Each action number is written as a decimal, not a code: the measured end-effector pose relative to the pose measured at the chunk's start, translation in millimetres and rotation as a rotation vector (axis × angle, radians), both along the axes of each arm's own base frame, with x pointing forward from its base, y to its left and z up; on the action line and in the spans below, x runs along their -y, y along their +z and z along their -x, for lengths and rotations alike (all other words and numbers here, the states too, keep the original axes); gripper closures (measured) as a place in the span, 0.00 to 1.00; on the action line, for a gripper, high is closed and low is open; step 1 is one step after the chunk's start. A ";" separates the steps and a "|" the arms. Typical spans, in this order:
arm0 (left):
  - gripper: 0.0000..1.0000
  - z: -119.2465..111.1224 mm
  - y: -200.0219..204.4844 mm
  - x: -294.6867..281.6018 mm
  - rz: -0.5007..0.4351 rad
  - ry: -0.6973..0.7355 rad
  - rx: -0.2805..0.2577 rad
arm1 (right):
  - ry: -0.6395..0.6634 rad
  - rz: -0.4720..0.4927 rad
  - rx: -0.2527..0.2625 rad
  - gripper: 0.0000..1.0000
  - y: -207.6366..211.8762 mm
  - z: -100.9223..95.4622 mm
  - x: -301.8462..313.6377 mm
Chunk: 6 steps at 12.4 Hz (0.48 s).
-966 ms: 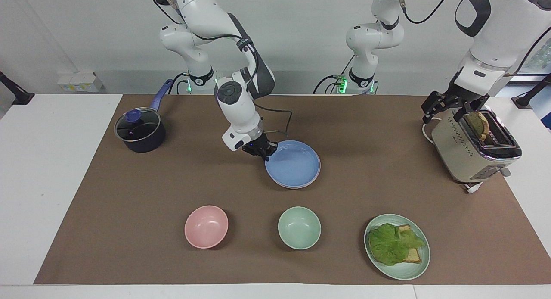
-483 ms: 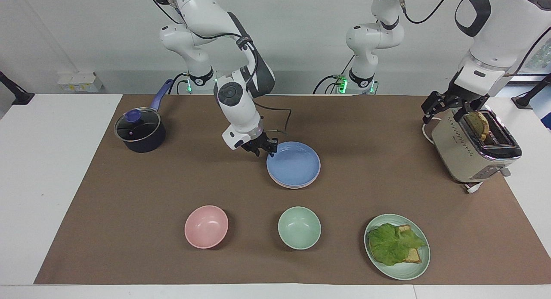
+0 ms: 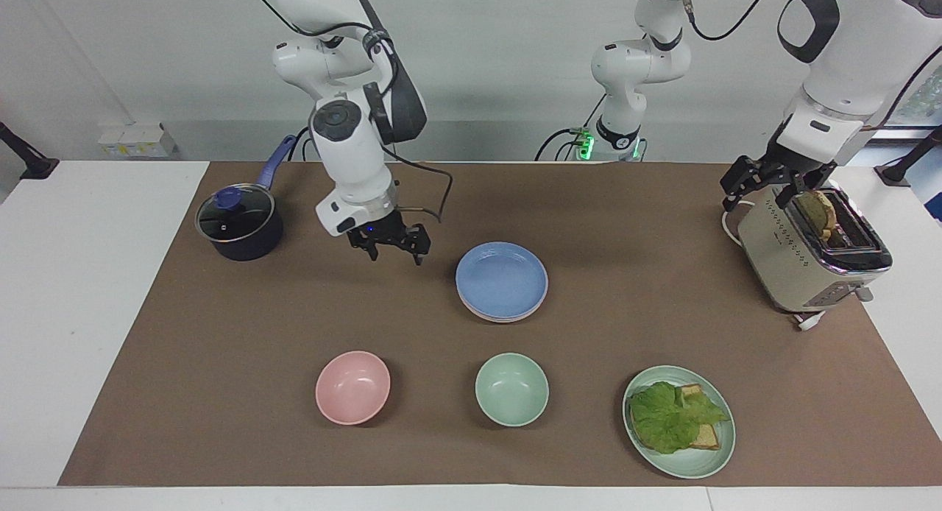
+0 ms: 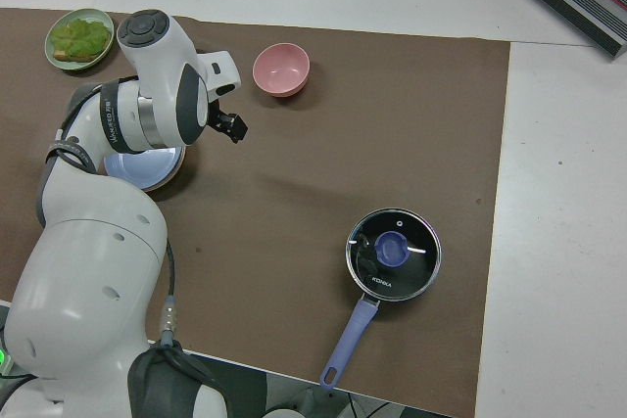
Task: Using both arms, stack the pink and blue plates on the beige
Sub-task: 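Release the blue plate and withdraw the right gripper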
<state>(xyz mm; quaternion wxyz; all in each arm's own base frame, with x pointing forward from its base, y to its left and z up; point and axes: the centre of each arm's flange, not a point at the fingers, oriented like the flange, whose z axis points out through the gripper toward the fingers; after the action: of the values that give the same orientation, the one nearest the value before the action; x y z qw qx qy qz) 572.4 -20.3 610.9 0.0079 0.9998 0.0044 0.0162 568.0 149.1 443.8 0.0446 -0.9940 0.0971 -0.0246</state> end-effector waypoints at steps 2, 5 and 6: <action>0.00 0.0 0.0 0.0 0.000 0.000 0.000 | 0.024 0.015 0.030 0.00 24.2 -2.6 49.2; 0.00 0.0 0.0 0.0 0.000 0.000 0.000 | 0.027 0.075 0.016 0.00 72.7 2.3 87.0; 0.00 0.0 0.0 0.0 0.000 0.000 0.000 | 0.024 0.089 0.006 0.00 99.7 4.3 92.0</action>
<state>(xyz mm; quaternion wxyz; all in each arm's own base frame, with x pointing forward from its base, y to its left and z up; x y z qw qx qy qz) 572.4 -20.3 610.9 0.0079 0.9998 0.0044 0.0162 563.7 57.1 543.5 0.0009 -0.9960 0.0839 -0.0312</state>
